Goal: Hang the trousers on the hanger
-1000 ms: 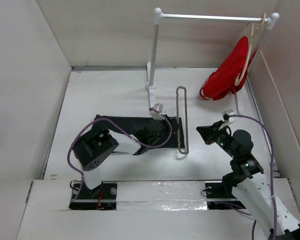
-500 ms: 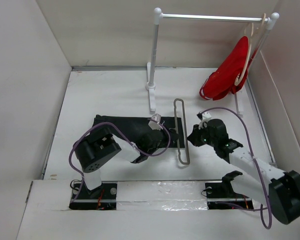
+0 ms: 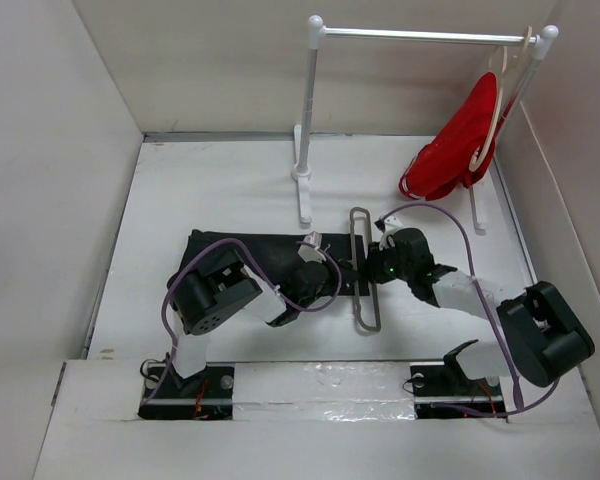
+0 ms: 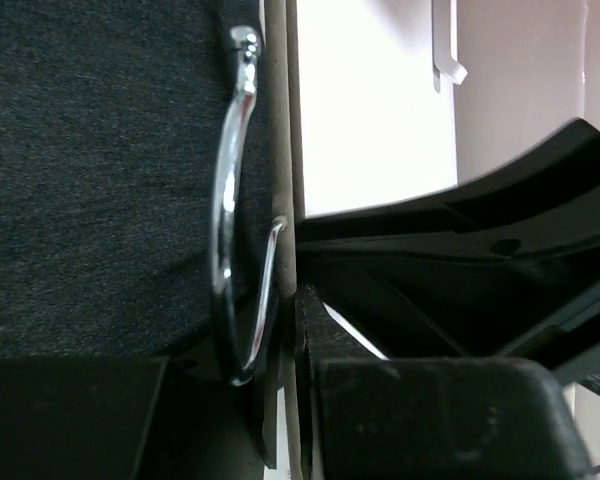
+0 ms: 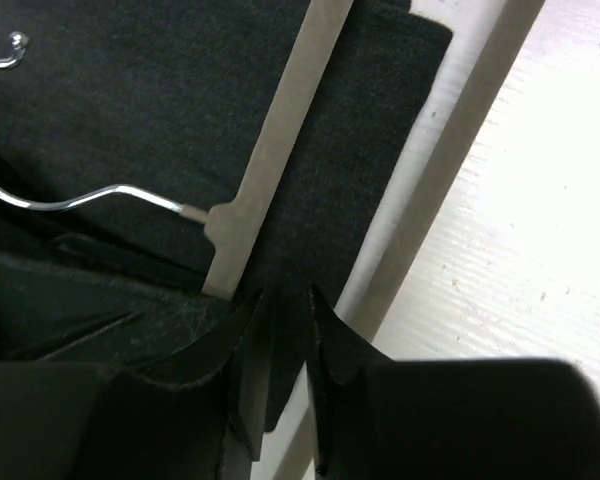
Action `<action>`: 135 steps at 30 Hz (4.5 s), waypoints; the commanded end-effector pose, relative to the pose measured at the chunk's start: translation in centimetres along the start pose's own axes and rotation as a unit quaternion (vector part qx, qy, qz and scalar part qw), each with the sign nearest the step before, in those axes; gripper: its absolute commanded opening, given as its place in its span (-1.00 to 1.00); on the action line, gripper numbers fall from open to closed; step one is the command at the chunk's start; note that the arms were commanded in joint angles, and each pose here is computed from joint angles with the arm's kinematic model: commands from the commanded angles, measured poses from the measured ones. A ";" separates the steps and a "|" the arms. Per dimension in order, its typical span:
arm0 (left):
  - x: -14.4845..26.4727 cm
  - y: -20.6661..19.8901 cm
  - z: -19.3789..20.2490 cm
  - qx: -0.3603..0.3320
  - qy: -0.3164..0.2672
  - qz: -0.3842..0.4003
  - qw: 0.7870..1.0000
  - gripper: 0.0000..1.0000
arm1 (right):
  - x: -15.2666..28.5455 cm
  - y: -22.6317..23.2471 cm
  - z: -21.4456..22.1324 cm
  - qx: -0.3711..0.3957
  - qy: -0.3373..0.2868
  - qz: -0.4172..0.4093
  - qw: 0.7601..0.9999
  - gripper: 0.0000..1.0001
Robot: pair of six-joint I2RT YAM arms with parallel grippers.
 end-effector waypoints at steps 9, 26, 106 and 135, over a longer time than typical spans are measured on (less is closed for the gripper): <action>-0.9 -1.1 -0.7 -0.002 -0.018 0.034 0.999 -1.00 | -2.1 0.2 -1.7 0.005 -0.051 0.029 0.998 -0.34; -0.8 -0.4 -0.6 -0.001 -0.023 0.036 0.999 -1.00 | -1.5 0.4 -0.3 0.013 -0.041 0.050 0.998 -0.16; 6.0 -0.5 -4.8 -0.061 -0.153 -0.063 0.984 -1.00 | 13.4 -9.8 -3.4 -0.032 -0.186 0.095 0.977 -0.73; 8.8 -6.9 -4.8 -0.107 -0.219 0.017 0.970 -1.00 | 4.5 9.2 -3.0 -0.106 -0.207 -0.209 0.950 0.19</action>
Point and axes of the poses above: each gripper's point midway between its finger pads, its own x axis back along the fingers, its own y axis along the line the jaws close on, z = x × y, the point moved 10 cm from there along x, back along the fingers, and after that the axes turned 13 degrees about -x, right-handed, at the moved point
